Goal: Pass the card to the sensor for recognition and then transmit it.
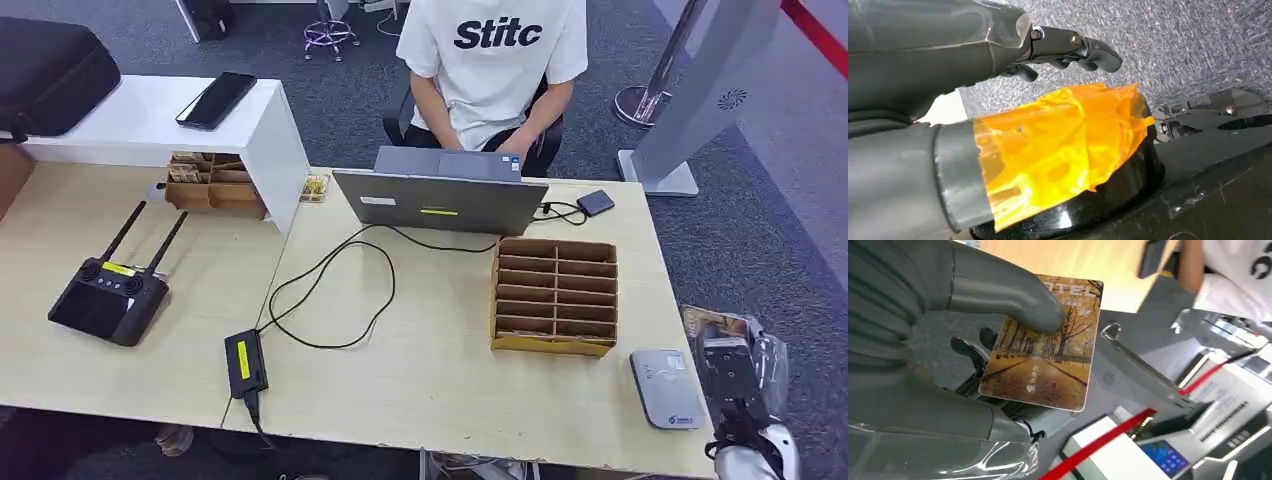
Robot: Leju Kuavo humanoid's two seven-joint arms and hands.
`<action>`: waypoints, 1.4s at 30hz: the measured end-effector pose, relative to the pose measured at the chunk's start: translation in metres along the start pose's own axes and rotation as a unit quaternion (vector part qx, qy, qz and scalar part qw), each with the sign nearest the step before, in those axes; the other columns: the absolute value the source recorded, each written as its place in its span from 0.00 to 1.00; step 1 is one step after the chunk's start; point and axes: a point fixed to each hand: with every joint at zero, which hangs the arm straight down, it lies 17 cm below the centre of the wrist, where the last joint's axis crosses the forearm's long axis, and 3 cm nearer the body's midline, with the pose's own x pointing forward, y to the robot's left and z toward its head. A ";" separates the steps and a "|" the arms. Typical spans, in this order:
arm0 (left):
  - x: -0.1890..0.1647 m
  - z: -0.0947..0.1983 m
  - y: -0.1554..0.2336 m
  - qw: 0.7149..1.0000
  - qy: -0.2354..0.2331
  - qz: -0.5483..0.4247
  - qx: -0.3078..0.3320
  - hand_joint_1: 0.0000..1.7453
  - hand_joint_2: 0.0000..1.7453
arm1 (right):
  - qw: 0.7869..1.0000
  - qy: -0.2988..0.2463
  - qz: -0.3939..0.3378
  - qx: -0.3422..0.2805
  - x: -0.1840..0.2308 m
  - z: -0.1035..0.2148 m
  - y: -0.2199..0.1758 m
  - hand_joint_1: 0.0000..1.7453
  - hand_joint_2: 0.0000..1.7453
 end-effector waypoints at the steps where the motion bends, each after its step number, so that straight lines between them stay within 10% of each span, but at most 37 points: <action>1: 0.000 0.000 0.000 1.000 0.000 -0.002 0.000 0.00 0.00 | 1.000 -0.010 -0.002 -0.001 0.008 -0.005 -0.001 0.98 1.00; 20: 0.009 -0.001 0.005 0.998 -0.012 -0.066 -0.006 0.00 0.00 | 0.974 -0.200 -0.003 0.104 0.247 -0.165 0.059 1.00 1.00; 42: 0.018 -0.002 0.010 0.994 -0.009 -0.108 -0.007 0.00 0.00 | 0.977 -0.076 0.063 0.189 0.270 -0.221 0.118 0.99 1.00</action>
